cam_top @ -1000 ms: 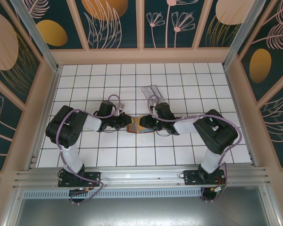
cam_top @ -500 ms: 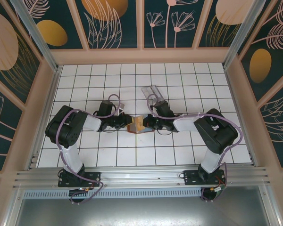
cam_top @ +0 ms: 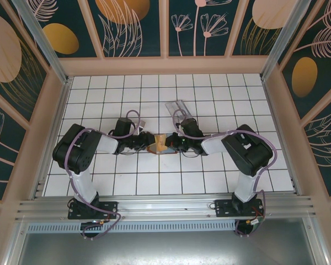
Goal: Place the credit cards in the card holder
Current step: Insert the credit card into the card slot.
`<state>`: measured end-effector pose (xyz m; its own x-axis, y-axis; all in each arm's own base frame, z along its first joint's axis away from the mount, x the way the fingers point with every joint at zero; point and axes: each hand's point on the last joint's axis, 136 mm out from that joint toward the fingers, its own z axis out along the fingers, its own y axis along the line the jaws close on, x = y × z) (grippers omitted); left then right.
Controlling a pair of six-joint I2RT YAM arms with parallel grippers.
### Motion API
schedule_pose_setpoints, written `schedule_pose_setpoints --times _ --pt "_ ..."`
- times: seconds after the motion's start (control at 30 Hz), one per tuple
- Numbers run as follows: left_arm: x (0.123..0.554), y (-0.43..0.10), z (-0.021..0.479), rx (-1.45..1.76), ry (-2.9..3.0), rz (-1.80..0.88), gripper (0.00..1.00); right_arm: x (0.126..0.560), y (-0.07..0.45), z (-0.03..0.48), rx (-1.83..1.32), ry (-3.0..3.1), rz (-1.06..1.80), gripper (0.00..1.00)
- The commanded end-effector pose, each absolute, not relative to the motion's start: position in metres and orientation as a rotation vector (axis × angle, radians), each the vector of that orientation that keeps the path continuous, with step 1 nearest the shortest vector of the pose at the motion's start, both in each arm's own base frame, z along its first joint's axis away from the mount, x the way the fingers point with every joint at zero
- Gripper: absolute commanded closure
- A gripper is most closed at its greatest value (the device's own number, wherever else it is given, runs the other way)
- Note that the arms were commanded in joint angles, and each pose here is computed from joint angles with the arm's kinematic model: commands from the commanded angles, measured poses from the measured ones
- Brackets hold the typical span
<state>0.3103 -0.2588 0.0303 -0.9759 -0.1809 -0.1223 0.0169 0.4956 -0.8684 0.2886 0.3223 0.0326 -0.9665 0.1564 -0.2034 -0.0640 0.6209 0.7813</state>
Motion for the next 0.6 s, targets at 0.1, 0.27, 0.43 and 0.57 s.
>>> schedule_pose_setpoints --times 0.1,0.27,0.43,0.57 --pt "0.306 -0.234 0.018 -0.245 2.601 -1.368 0.57 0.268 0.324 0.011 0.048 2.679 1.278 1.0" --pt "0.299 -0.221 0.012 -0.257 2.666 -1.279 0.61 0.268 0.323 0.008 0.052 2.684 1.278 1.0" --pt "0.295 -0.216 0.009 -0.275 2.678 -1.245 0.69 0.271 0.324 0.007 0.038 2.691 1.261 1.0" --pt "0.295 -0.215 0.014 -0.276 2.654 -1.252 0.87 0.272 0.326 0.007 0.029 2.694 1.262 1.0"
